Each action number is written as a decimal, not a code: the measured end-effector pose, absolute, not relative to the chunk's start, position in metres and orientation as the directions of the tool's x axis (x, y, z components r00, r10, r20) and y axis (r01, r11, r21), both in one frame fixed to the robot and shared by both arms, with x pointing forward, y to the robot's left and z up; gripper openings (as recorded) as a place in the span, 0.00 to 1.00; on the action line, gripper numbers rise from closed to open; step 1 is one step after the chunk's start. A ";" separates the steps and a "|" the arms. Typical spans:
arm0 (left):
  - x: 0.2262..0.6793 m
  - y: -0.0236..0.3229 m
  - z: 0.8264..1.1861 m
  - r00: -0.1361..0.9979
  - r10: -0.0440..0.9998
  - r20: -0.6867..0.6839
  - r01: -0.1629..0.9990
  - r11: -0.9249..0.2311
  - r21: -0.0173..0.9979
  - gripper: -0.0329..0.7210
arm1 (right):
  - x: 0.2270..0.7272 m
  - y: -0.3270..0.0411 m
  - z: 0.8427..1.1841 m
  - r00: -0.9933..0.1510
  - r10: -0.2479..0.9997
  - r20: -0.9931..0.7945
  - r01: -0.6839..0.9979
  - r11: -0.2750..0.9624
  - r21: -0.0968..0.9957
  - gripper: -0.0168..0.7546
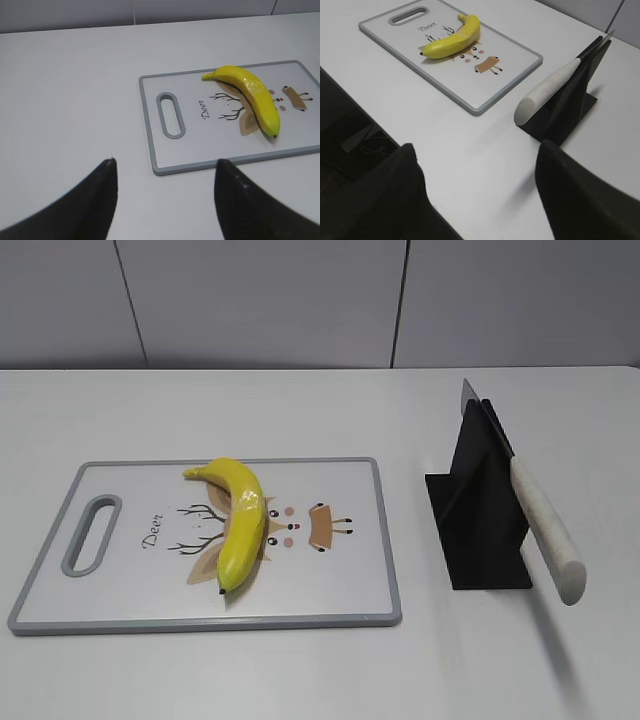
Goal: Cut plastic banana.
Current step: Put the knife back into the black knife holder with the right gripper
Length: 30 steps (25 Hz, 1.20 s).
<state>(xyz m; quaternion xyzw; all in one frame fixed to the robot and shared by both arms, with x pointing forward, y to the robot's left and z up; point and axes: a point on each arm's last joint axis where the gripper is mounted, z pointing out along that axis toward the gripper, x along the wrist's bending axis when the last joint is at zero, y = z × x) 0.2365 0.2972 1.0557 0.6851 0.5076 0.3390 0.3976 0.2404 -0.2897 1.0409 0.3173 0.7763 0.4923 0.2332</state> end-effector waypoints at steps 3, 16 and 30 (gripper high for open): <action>0.236 0.297 1.056 0.255 0.965 0.061 0.426 -0.169 0.889 0.82 | 0.240 -0.290 1.041 -0.685 0.727 -0.049 0.266 0.311 0.912 0.75; 0.236 0.297 1.056 0.255 0.965 0.060 0.426 -0.168 0.889 0.82 | 0.245 -0.291 1.041 -0.304 0.951 -0.049 0.374 0.166 0.912 0.74; 0.236 0.297 1.056 0.255 0.965 0.060 0.426 -0.168 0.889 0.80 | 0.246 -0.292 1.041 -0.209 0.977 -0.049 0.389 0.129 0.912 0.74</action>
